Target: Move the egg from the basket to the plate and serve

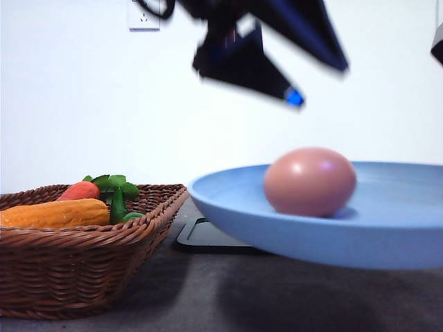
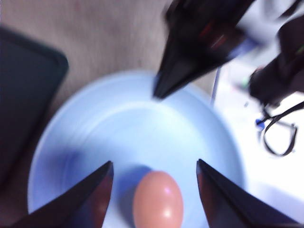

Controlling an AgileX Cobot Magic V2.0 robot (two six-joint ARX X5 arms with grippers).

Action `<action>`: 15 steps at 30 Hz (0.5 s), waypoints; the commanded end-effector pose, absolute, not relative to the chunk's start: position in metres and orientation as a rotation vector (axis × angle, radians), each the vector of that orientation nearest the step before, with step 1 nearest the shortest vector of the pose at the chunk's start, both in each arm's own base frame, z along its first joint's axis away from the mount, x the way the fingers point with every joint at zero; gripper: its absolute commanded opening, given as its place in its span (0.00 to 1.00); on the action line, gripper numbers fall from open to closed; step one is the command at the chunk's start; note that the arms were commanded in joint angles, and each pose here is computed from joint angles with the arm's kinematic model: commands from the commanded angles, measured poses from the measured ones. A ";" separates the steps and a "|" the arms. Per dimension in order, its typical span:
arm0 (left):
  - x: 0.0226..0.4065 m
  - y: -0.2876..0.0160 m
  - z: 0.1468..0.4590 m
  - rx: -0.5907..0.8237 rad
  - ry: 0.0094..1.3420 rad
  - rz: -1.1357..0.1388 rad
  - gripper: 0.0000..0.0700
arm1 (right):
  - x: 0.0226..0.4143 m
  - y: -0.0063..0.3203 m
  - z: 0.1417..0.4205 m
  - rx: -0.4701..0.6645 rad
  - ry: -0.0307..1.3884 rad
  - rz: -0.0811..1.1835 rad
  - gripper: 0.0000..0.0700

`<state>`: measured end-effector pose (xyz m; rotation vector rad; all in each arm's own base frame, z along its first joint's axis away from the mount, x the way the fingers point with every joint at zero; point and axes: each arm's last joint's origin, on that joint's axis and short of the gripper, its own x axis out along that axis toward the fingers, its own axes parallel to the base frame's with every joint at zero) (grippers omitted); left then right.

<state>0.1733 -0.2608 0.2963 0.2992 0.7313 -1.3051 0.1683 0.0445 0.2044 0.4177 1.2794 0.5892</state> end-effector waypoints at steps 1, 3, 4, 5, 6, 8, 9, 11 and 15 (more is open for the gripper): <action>0.170 -0.259 0.315 0.283 0.675 -1.318 0.51 | 0.177 0.045 0.203 0.432 1.275 0.597 0.00; 0.164 -0.250 0.331 0.271 0.628 -1.320 0.51 | 0.186 0.045 0.196 0.451 1.282 0.592 0.00; 0.162 -0.245 0.338 0.264 0.605 -1.318 0.51 | 0.191 0.045 0.193 0.469 1.280 0.597 0.00; 0.159 -0.239 0.344 0.257 0.582 -1.315 0.51 | 0.196 0.045 0.189 0.487 1.275 0.605 0.00; 0.155 -0.232 0.352 0.250 0.558 -1.310 0.51 | 0.201 0.044 0.186 0.507 1.265 0.616 0.00; 0.148 -0.218 0.365 0.237 0.518 -1.300 0.51 | 0.211 0.042 0.181 0.537 1.257 0.611 0.00; 0.144 -0.210 0.371 0.232 0.497 -1.289 0.51 | 0.217 0.041 0.178 0.546 1.256 0.601 0.00; 0.135 -0.196 0.383 0.226 0.459 -1.264 0.51 | 0.228 0.039 0.176 0.554 1.251 0.590 0.00; 0.116 -0.165 0.402 0.218 0.380 -1.193 0.51 | 0.256 0.036 0.176 0.563 1.231 0.575 0.00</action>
